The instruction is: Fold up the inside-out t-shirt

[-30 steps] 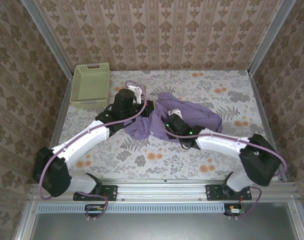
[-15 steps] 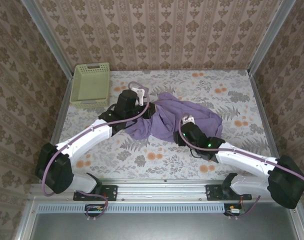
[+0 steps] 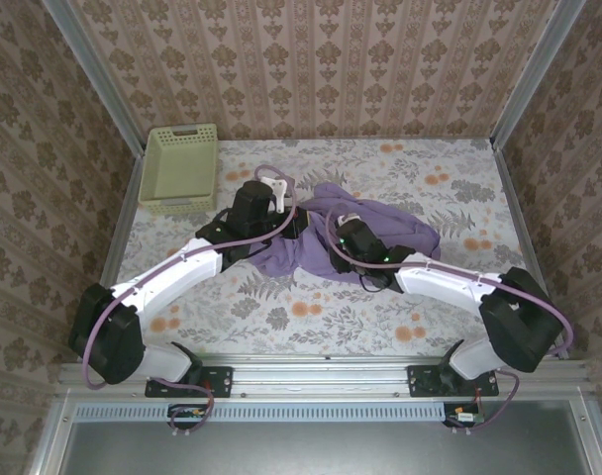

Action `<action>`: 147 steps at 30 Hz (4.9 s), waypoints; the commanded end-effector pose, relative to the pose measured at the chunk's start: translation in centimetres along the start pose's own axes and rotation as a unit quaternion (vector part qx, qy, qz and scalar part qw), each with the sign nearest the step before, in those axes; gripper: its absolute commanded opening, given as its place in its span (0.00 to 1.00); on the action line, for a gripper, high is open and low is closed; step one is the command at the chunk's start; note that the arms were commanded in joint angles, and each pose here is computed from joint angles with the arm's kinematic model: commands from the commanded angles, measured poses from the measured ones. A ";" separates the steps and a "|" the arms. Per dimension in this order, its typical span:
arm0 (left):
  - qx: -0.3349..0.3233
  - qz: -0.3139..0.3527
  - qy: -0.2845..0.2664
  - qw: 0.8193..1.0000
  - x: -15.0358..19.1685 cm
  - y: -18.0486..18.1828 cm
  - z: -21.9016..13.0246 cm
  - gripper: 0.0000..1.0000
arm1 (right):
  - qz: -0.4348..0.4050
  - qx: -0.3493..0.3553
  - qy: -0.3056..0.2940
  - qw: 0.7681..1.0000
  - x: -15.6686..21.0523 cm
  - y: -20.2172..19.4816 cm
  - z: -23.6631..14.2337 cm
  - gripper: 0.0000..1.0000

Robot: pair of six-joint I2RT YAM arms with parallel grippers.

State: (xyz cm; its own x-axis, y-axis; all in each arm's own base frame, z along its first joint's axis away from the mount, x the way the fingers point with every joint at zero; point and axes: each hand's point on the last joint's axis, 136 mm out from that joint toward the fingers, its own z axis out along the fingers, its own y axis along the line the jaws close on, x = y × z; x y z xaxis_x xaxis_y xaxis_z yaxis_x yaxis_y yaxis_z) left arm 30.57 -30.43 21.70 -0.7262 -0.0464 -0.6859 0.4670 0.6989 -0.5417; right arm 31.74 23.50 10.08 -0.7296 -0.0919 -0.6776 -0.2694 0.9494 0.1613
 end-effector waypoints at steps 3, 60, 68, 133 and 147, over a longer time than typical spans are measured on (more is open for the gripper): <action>0.011 0.009 -0.011 1.000 -0.4 -0.7 -0.6 0.00 | -0.011 -0.016 0.000 1.000 -1.1 1.0 0.9 0.29; -0.056 -0.029 0.141 0.988 3.1 2.4 7.2 0.00 | -0.006 -0.130 -0.224 0.966 -1.3 0.5 -11.5 0.00; -0.086 -0.123 0.130 0.980 2.5 8.0 7.1 0.00 | 0.019 -0.109 -0.269 0.957 -0.6 -1.7 -12.6 0.00; -0.312 -0.089 0.136 0.936 4.0 21.9 1.4 0.09 | 0.062 0.143 0.054 0.986 4.4 -7.7 1.7 0.04; -0.231 -0.021 -0.125 0.965 -5.5 7.0 -15.8 0.00 | 0.085 0.107 -0.071 0.988 -14.2 -9.7 -1.7 0.00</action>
State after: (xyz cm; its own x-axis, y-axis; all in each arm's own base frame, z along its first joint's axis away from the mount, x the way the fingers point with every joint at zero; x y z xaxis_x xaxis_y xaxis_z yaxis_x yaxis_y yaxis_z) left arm 31.78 -13.75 31.01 -0.5284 -0.2303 -0.8171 0.1418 0.9250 -0.3524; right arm 42.22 14.45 18.87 -0.6292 0.1574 -0.7612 0.0466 0.9852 0.1652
